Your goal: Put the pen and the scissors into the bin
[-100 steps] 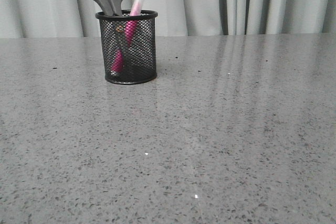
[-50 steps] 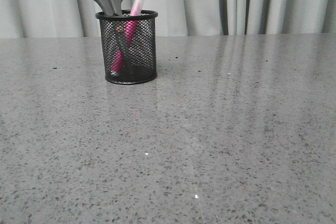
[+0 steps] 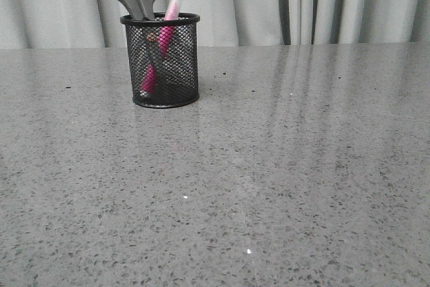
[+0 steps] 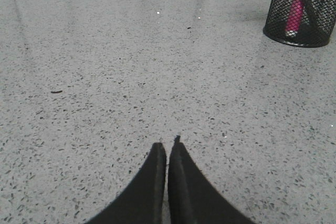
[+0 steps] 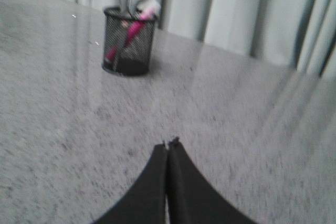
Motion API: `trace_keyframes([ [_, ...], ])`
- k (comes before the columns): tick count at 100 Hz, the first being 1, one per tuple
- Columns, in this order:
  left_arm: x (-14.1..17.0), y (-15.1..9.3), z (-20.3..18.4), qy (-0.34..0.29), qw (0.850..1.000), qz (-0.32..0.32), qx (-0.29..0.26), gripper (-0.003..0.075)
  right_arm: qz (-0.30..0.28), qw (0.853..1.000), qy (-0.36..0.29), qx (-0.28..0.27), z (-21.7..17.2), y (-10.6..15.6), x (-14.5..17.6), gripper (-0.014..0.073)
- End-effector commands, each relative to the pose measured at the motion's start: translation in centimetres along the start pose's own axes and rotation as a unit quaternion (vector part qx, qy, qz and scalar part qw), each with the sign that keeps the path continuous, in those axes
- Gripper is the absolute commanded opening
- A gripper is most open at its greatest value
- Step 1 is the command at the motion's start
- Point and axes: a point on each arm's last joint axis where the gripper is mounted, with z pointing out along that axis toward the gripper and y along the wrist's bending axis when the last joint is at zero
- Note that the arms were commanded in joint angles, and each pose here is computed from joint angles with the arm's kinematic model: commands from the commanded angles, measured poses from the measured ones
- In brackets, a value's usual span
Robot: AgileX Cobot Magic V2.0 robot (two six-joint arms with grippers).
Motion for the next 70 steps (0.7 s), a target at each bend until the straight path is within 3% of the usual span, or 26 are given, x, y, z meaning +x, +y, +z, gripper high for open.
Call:
trace_keyframes([
  [1,0.9,0.1,0.2,-0.015,1.000,-0.013,-0.006,-0.0019,0.030,0.998,-0.054,0.032,0.0,-0.2,-0.4,-0.0069],
  [8,0.9,0.1,0.2,-0.015,1.000,-0.013,-0.006,-0.0019,0.056,0.996,-0.031,0.064,0.0,-0.5,0.2,-0.0069],
  [33,0.9,0.1,0.2,-0.015,1.000,-0.013,-0.006,-0.0019,0.060,0.986,0.000,0.153,-0.2,-1.5,0.7,-0.0069],
  [52,0.9,0.1,0.2,-0.015,1.000,-0.013,-0.006,-0.0019,0.075,0.980,0.094,0.161,-0.4,-1.4,2.5,-0.0069],
  [70,0.9,0.1,0.2,-0.015,1.000,-0.013,-0.007,-0.0019,0.075,0.980,0.091,0.161,-0.4,-1.4,2.4,-0.0069],
])
